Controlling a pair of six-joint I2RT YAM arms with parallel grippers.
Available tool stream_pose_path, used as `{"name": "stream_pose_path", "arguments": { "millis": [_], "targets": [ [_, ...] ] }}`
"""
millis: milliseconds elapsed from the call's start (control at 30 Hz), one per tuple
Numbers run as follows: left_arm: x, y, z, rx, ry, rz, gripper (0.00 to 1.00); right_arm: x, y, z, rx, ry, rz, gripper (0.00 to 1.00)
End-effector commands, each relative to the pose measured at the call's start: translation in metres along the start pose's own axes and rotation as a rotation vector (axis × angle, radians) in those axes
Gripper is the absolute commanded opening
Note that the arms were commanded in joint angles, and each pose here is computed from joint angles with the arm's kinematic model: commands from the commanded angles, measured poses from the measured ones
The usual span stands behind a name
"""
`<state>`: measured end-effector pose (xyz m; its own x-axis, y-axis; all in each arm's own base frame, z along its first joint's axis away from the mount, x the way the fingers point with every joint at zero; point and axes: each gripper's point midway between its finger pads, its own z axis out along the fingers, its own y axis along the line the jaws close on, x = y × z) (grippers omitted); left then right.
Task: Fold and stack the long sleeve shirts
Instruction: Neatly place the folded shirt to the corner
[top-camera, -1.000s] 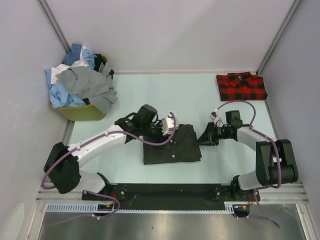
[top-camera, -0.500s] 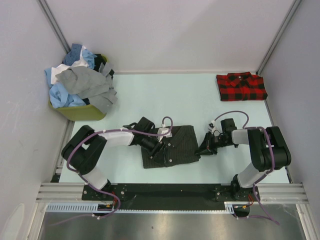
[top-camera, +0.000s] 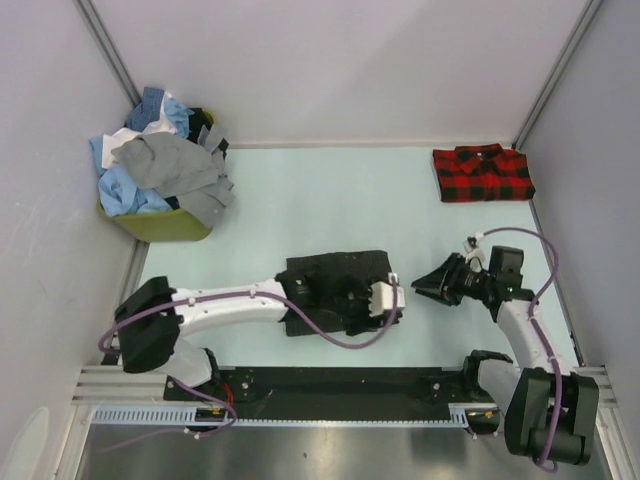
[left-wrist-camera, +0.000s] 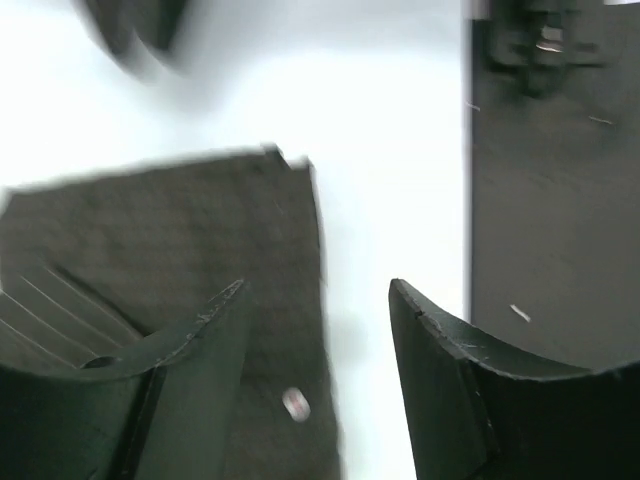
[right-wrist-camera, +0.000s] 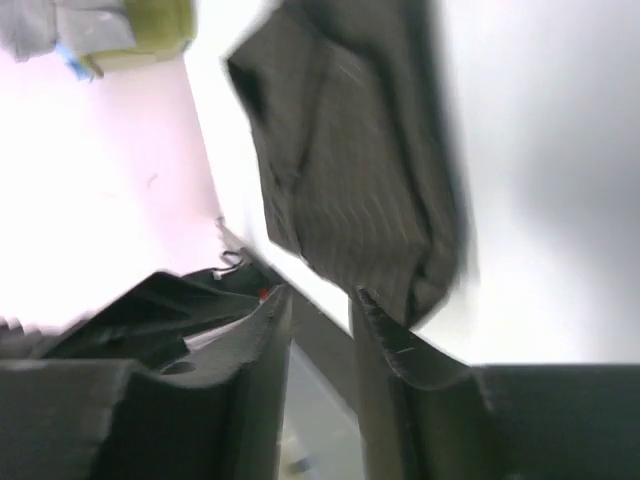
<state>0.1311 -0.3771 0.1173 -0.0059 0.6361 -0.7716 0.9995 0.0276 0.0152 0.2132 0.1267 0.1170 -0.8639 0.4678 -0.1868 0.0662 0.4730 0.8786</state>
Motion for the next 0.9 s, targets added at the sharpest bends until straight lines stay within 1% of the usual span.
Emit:
{"name": "stream_pose_path", "arguments": {
  "millis": [0, 33, 67, 100, 133, 167, 233, 267, 300, 367, 400, 433, 533, 600, 667, 867],
  "targets": [
    [-0.018, 0.039, 0.028, -0.240, 0.034, 0.199, 0.63, 0.022, -0.026, 0.007, 0.065, 0.035, 0.272, 0.31],
    [-0.015, 0.032, 0.040, -0.219, 0.052, 0.233, 0.64, 0.022, -0.029, 0.009, 0.072, 0.039, 0.294, 0.31],
    [-0.020, 0.028, 0.047, -0.215, 0.036, 0.258, 0.64, 0.022, -0.031, 0.010, 0.080, 0.042, 0.326, 0.32],
    [-0.021, 0.029, 0.051, -0.237, 0.040, 0.280, 0.65, 0.024, -0.036, 0.012, 0.093, 0.053, 0.358, 0.37],
    [-0.017, 0.021, 0.060, -0.215, 0.056, 0.325, 0.65, 0.022, -0.039, 0.013, 0.094, 0.051, 0.389, 0.52],
    [-0.017, 0.020, 0.065, -0.217, 0.058, 0.345, 0.65, 0.021, -0.040, 0.014, 0.096, 0.048, 0.393, 0.58],
    [-0.007, 0.016, 0.077, -0.196, 0.088, 0.367, 0.65, 0.021, -0.043, 0.016, 0.103, 0.053, 0.412, 0.66],
    [0.002, 0.017, 0.085, -0.195, 0.114, 0.375, 0.54, 0.019, -0.045, 0.020, 0.106, 0.049, 0.397, 0.70],
    [0.006, 0.020, 0.086, -0.201, 0.126, 0.375, 0.42, 0.019, -0.046, 0.021, 0.113, 0.048, 0.392, 0.70],
    [0.007, 0.021, 0.085, -0.205, 0.116, 0.362, 0.32, 0.026, -0.049, 0.026, 0.129, 0.075, 0.388, 0.71],
    [0.005, 0.019, 0.084, -0.189, 0.101, 0.349, 0.24, 0.029, -0.053, 0.028, 0.149, 0.082, 0.390, 0.72],
    [0.005, 0.018, 0.082, -0.182, 0.096, 0.343, 0.20, 0.032, -0.056, 0.030, 0.153, 0.092, 0.392, 0.75],
    [-0.003, 0.014, 0.075, -0.142, 0.064, 0.320, 0.08, 0.037, -0.049, 0.037, 0.125, 0.121, 0.391, 0.76],
    [-0.008, 0.015, 0.070, -0.134, 0.046, 0.296, 0.03, 0.036, -0.044, 0.043, 0.101, 0.126, 0.355, 0.77],
    [-0.012, 0.016, 0.067, -0.138, 0.037, 0.289, 0.00, 0.031, -0.042, 0.046, 0.083, 0.108, 0.345, 0.78],
    [-0.031, 0.022, 0.056, -0.143, -0.009, 0.255, 0.00, 0.034, -0.037, 0.058, 0.070, 0.129, 0.317, 0.81]
  ]
}}
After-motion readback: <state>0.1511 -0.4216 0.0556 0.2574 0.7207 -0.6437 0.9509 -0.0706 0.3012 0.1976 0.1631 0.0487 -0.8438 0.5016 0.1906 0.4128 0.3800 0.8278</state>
